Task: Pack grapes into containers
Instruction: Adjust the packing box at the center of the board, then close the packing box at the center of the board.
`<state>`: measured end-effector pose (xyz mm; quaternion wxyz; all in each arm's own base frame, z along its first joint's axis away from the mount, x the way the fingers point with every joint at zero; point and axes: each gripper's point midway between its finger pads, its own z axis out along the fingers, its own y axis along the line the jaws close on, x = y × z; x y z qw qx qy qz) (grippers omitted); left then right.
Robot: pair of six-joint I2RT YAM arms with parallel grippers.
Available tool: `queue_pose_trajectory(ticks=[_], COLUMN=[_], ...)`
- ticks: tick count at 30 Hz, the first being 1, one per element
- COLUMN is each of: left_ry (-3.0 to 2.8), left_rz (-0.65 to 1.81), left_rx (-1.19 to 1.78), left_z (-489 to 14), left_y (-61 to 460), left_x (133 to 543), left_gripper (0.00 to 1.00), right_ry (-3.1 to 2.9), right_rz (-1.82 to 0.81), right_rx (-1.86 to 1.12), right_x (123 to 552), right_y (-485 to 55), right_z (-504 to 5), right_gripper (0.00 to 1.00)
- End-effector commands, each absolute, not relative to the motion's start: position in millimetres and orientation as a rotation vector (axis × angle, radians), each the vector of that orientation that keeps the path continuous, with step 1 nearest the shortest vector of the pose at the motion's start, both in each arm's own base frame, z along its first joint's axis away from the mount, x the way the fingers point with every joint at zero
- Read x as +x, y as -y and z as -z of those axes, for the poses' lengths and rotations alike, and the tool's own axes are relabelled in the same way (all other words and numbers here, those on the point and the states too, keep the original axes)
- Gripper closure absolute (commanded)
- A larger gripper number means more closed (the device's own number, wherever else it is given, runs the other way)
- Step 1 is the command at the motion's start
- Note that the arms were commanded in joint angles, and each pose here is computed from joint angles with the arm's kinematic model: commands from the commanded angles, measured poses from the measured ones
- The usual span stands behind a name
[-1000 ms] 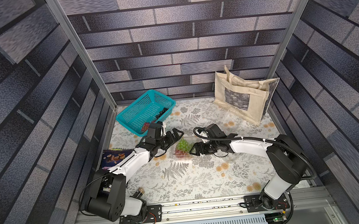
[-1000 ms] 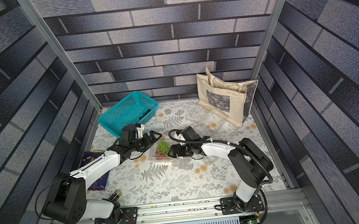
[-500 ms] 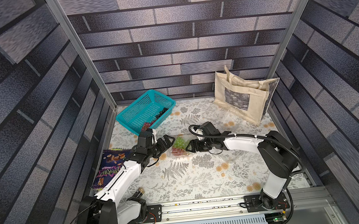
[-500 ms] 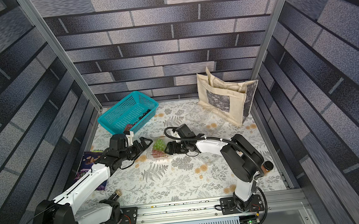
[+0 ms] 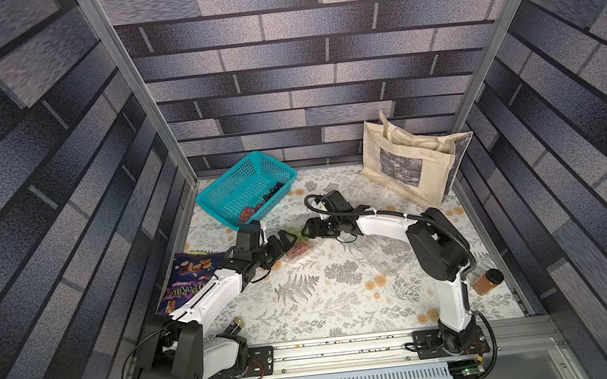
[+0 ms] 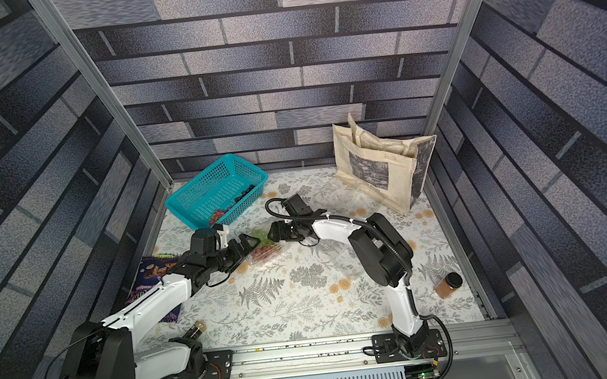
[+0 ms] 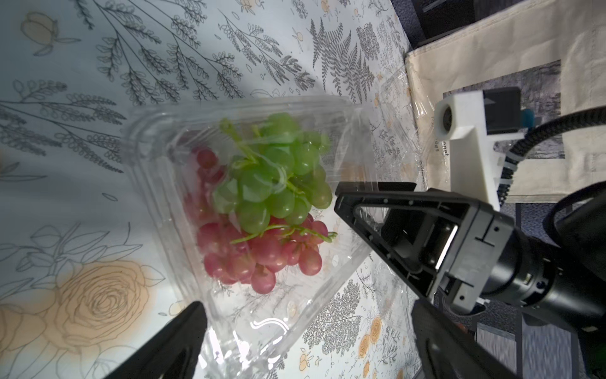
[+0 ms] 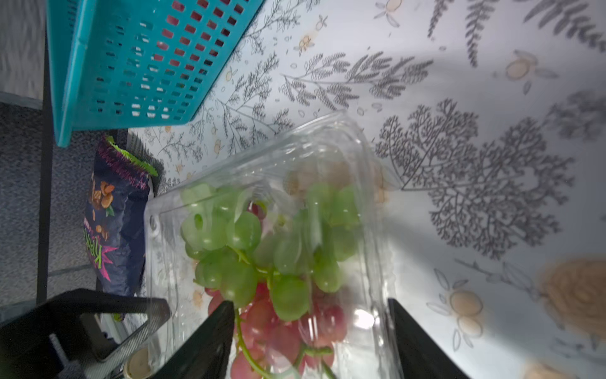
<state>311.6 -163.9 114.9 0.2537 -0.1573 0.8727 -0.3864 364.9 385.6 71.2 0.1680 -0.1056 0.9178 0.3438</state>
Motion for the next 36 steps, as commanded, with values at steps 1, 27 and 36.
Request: queue_pose_trajectory(ticks=[1, 27, 36], left_ry=[-2.364, -2.253, -2.289], left_rz=[1.057, 1.131, 1.104], left_rx=[-0.465, -0.351, -0.354], left_z=[-108.8, -179.0, -162.2], left_y=[167.1, 209.2, 214.4], left_x=[320.4, 397.8, 390.3], left_gripper=[0.00, 0.00, 0.00], right_ry=[-2.733, -2.639, -2.607], right_rz=[-0.931, -0.979, -1.012], right_rx=[-0.252, -0.246, -0.159], right_x=[360.1, 355.5, 355.8], right_y=[-378.6, -346.5, -327.5], right_z=[-46.3, -85.4, -88.6], right_gripper=[0.28, 0.23, 0.23])
